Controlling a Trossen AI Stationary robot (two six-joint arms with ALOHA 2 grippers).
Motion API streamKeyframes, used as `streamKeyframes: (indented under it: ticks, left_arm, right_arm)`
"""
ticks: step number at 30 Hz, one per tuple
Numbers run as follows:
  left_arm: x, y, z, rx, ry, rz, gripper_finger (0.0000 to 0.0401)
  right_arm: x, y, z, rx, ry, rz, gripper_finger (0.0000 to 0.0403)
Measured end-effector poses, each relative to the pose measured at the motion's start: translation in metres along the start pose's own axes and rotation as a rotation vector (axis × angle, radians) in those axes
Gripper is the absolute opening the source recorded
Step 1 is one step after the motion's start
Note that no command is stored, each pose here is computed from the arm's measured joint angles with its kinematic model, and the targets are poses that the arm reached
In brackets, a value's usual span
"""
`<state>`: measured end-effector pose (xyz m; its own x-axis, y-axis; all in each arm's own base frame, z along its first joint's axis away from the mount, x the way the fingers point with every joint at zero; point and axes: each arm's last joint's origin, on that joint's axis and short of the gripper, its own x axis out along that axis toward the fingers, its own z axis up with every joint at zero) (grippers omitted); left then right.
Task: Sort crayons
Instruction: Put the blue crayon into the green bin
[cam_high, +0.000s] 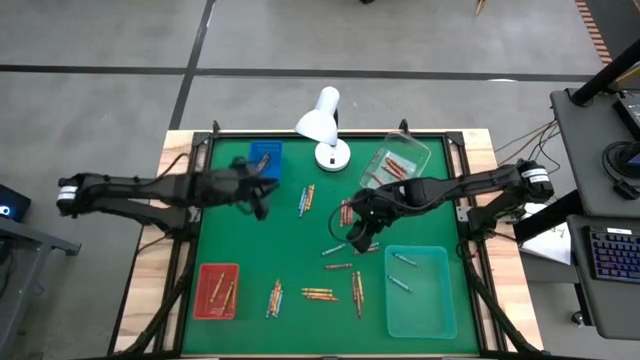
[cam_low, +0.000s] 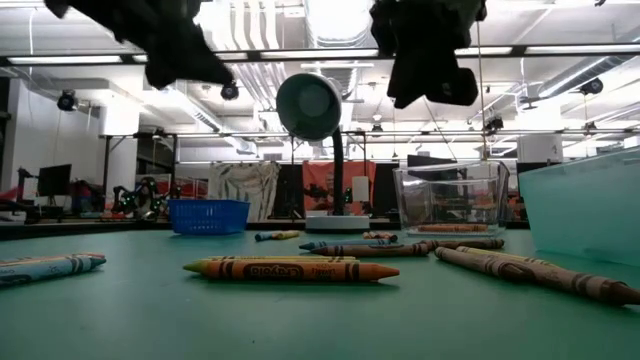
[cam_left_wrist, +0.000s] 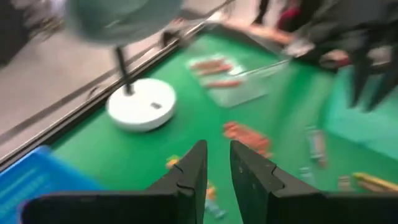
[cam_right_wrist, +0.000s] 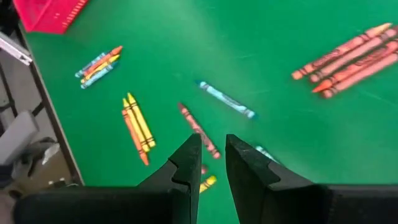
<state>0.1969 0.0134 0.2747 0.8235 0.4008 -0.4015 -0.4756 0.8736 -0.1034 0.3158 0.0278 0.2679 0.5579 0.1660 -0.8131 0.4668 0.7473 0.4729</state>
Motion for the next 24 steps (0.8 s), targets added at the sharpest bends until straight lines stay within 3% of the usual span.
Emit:
streamKeyframes:
  ticks: [6, 8, 13, 17, 24]
  left_arm:
    - [-0.017, -0.031, -0.005, 0.042, -0.082, -0.064, 0.0052]
    - [-0.022, -0.039, -0.007, 0.046, -0.089, -0.086, 0.0052]
    - [-0.034, -0.054, -0.013, 0.068, -0.087, -0.158, 0.0052]
    - [-0.037, -0.058, -0.015, 0.086, -0.089, -0.176, 0.0052]
    - [-0.037, -0.057, -0.015, 0.129, -0.113, -0.120, 0.0052]
  right_arm:
    - [0.014, 0.018, -0.001, -0.069, 0.017, -0.006, 0.0063]
    - [0.022, 0.023, 0.000, -0.158, 0.026, -0.008, 0.0063]
    - [0.044, 0.037, -0.003, -0.552, 0.074, -0.006, 0.0063]
    - [0.061, 0.047, -0.001, -0.684, 0.091, -0.011, 0.0063]
    - [0.086, 0.054, 0.005, -0.809, 0.108, -0.148, 0.0075]
